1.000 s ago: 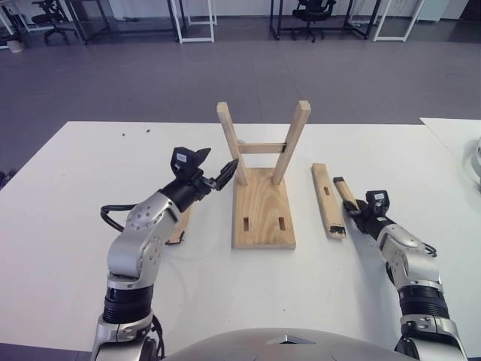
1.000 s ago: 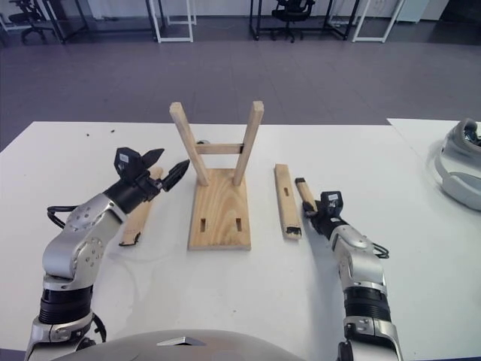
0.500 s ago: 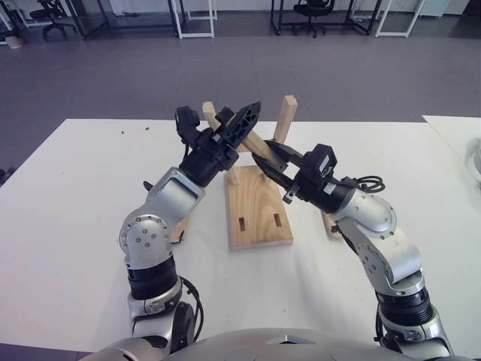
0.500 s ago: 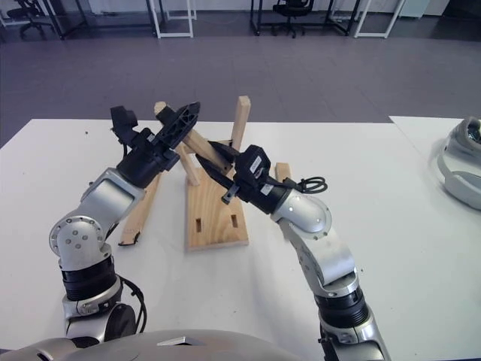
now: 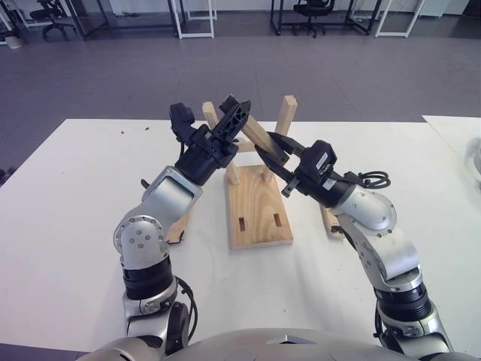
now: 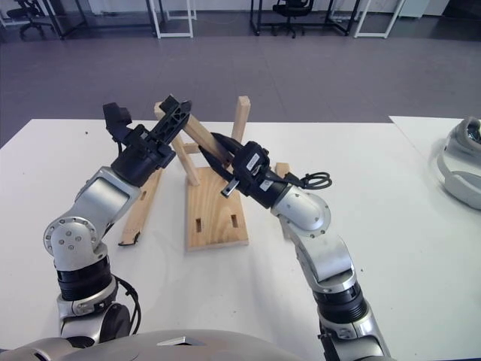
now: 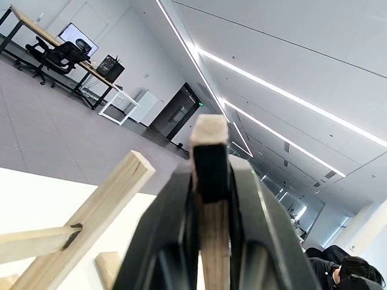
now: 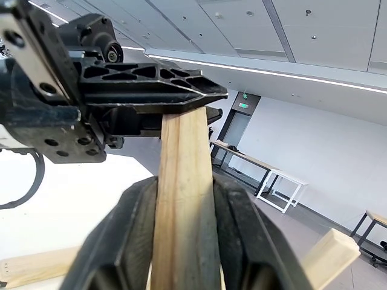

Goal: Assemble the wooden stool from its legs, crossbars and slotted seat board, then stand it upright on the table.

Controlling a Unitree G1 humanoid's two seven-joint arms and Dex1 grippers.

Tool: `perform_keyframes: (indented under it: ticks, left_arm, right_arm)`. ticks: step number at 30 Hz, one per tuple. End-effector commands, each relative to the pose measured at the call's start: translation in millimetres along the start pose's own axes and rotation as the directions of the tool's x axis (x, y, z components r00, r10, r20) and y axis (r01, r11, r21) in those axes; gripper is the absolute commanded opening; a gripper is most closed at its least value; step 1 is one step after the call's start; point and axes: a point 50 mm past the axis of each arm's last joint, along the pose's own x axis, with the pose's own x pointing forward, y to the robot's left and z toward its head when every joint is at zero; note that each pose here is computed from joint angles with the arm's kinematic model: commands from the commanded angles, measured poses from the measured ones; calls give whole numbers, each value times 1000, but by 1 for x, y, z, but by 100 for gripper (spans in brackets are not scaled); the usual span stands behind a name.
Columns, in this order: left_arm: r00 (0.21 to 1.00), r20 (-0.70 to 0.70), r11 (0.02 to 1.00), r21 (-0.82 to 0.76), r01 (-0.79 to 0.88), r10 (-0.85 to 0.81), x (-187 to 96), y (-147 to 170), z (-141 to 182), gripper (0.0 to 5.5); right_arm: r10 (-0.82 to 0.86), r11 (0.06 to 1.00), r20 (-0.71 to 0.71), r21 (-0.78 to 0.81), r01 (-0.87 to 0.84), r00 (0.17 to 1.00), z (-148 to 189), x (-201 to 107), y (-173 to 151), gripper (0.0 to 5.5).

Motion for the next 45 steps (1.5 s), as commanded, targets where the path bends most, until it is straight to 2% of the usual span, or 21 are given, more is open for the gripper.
perform_keyframes:
  ticks: [1, 4, 5, 6, 9, 11, 14, 19, 24, 30, 34, 38, 41, 43, 45]
  left_arm:
    - [996, 33, 995, 58, -83, 82, -15, 11, 6, 41]
    - [962, 2, 920, 290, -263, 274, -62, 43, 12, 41]
    - [924, 8, 856, 376, -356, 381, -81, 60, 16, 41]
    - [874, 74, 776, 428, -463, 480, -96, 80, 27, 41]
    - [776, 242, 634, 462, -620, 582, -114, 117, 47, 41]
    - [749, 280, 620, 429, -657, 600, -117, 133, 42, 41]
    - [730, 302, 627, 376, -682, 613, -126, 141, 31, 41]
    - [740, 327, 678, 300, -671, 588, -120, 143, 23, 41]
    - [740, 320, 690, 276, -670, 591, -116, 145, 13, 41]
    - [677, 293, 590, 337, -734, 675, -133, 158, 4, 41]
    - [632, 196, 537, 378, -754, 750, -146, 168, -12, 41]
    - [472, 58, 377, 521, -766, 880, -189, 175, -36, 41]
    - [299, -54, 257, 666, -700, 953, -239, 173, -65, 41]
    - [281, -80, 247, 733, -634, 957, -245, 173, -69, 41]
    - [302, -139, 297, 761, -577, 943, -242, 173, -79, 41]
  right_arm:
    - [16, 1000, -39, 17, -15, 999, -8, 1, 3, 196]
    - [-3, 1000, -129, 19, 6, 992, -25, -14, 5, 273]
    - [-32, 999, -164, 22, 36, 986, -33, -20, 3, 298]
    - [-62, 997, -196, 29, 69, 979, -41, -25, 0, 303]
    - [-118, 988, -262, 61, 139, 958, -63, -35, -3, 303]
    - [-207, 959, -307, 123, 254, 929, -80, -48, -13, 303]
    - [-280, 924, -352, 154, 351, 893, -96, -62, -23, 303]
    - [-252, 922, -383, 184, 341, 889, -111, -65, -10, 303]
    - [-252, 920, -398, 183, 346, 882, -117, -67, -8, 303]
    - [-241, 920, -402, 195, 339, 884, -120, -64, -3, 303]
    - [-238, 921, -406, 194, 338, 882, -121, -64, -3, 303]
    - [-261, 920, -411, 166, 354, 873, -121, -65, -8, 303]
    - [-278, 922, -411, 139, 361, 868, -119, -65, -11, 303]
    - [-287, 922, -411, 127, 366, 865, -118, -65, -13, 303]
    - [-287, 927, -402, 114, 358, 870, -116, -61, -14, 303]
